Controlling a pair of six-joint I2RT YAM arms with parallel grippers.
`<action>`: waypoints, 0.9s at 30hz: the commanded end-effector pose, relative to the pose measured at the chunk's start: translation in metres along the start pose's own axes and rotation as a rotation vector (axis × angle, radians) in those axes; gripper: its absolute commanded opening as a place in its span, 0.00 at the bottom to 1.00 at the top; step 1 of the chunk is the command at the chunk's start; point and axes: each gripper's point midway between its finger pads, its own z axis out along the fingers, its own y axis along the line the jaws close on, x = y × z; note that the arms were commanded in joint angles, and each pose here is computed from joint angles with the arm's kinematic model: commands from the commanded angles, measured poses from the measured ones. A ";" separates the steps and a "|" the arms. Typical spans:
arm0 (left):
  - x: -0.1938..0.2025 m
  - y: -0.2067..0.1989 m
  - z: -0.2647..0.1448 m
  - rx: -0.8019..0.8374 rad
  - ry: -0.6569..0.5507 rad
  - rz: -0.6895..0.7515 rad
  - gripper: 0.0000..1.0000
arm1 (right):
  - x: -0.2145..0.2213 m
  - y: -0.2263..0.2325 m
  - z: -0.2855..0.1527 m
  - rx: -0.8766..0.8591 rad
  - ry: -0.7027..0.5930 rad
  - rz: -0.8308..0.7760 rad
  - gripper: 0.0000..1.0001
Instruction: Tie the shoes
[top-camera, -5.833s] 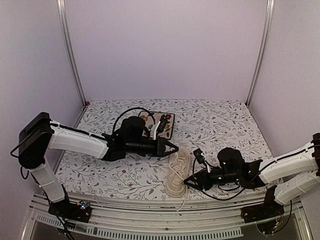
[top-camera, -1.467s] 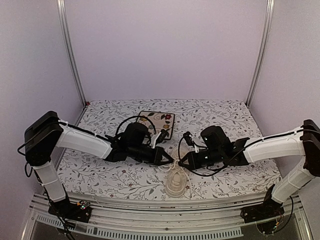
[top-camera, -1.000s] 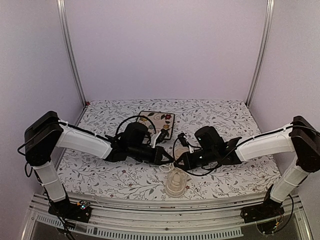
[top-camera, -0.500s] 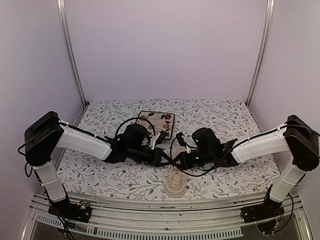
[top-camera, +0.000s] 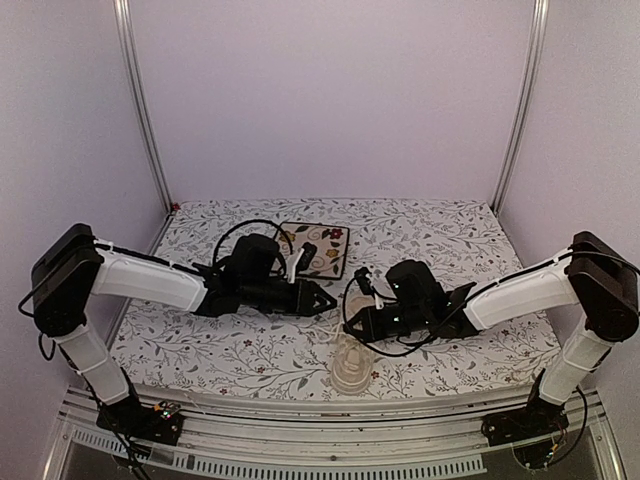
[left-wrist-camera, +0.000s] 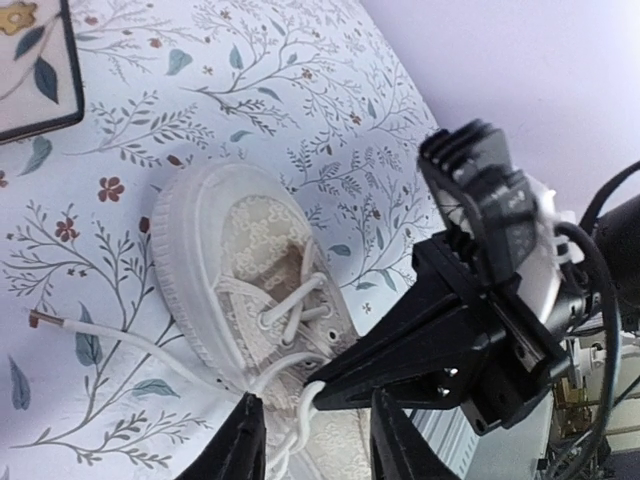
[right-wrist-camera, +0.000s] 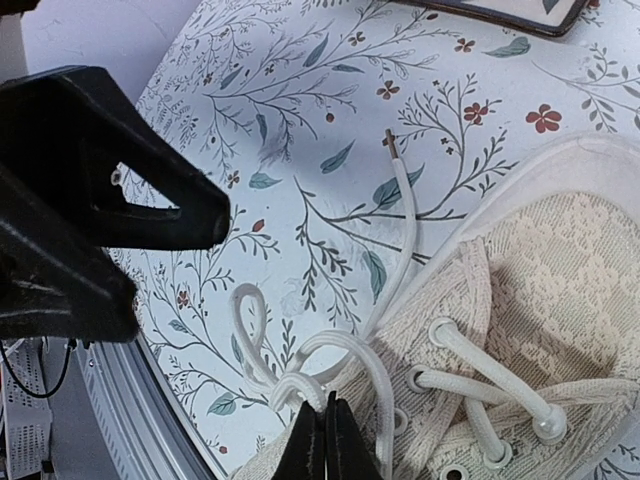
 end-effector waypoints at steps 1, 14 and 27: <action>0.000 0.019 0.011 -0.039 0.024 -0.044 0.35 | -0.003 0.004 -0.004 -0.006 -0.026 -0.005 0.02; 0.021 0.034 0.040 -0.036 0.144 -0.066 0.32 | 0.003 0.001 -0.014 0.002 -0.024 -0.002 0.02; 0.043 0.026 0.037 0.043 0.191 -0.080 0.28 | 0.003 0.000 -0.014 0.008 -0.021 0.000 0.02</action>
